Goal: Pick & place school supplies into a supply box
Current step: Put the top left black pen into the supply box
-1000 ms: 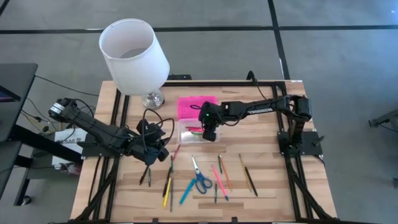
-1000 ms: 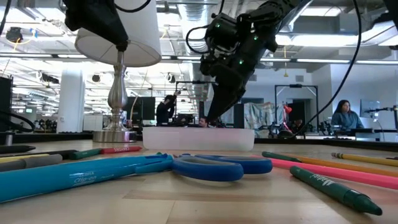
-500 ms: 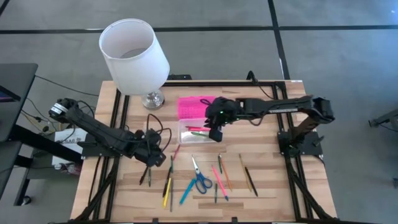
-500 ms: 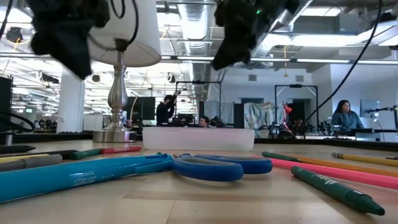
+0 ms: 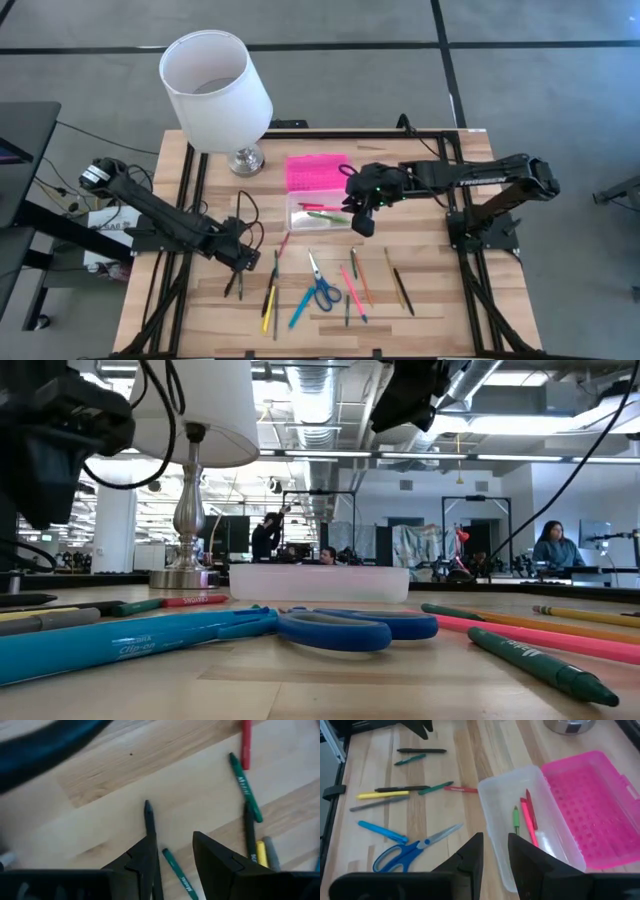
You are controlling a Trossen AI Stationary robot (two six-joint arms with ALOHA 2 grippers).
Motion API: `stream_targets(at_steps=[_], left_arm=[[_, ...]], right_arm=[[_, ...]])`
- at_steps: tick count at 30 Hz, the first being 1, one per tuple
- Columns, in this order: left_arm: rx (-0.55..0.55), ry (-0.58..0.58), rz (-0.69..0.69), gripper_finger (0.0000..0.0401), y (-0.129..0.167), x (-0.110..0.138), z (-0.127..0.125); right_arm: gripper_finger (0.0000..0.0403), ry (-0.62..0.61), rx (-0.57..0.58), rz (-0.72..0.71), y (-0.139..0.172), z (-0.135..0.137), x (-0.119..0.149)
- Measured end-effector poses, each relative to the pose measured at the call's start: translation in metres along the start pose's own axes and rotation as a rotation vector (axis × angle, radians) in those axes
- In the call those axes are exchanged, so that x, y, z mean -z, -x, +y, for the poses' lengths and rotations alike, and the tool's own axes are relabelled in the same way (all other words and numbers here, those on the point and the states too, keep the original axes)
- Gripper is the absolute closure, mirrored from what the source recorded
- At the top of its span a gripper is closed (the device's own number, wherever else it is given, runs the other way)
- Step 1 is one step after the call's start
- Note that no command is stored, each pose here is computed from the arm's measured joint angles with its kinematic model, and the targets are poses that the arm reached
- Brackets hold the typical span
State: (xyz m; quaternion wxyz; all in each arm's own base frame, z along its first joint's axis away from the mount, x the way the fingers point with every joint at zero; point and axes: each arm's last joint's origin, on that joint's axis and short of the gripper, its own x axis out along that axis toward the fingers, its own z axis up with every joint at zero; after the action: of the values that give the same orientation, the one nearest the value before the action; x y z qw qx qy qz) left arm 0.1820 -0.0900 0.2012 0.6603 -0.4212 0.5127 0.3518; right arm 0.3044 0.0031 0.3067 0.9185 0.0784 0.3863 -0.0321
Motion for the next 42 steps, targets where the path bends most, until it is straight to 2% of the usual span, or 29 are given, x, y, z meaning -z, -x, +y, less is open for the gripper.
stream_targets(at_steps=[8, 15, 21, 26, 42], left_arm=[[-0.046, -0.018, 0.025, 0.028, -0.012, 0.005, 0.011], [-0.047, -0.073, 0.022, 0.028, -0.016, 0.006, 0.008], [-0.065, -0.156, 0.08, 0.028, -0.036, 0.012, -0.003], [-0.123, -0.17, 0.105, 0.028, -0.049, 0.015, -0.005], [-0.146, -0.2, 0.071, 0.028, -0.051, 0.014, -0.003]], right_arm=[[0.0321, -0.001, -0.004, 0.011, -0.003, 0.003, 0.001], [0.0321, -0.002, -0.003, 0.008, -0.002, 0.002, 0.001], [0.0321, -0.003, -0.003, 0.008, -0.003, 0.002, 0.001], [0.0321, -0.003, -0.004, 0.009, -0.003, 0.002, 0.001], [0.0321, -0.003, -0.004, 0.008, -0.003, 0.002, 0.001]])
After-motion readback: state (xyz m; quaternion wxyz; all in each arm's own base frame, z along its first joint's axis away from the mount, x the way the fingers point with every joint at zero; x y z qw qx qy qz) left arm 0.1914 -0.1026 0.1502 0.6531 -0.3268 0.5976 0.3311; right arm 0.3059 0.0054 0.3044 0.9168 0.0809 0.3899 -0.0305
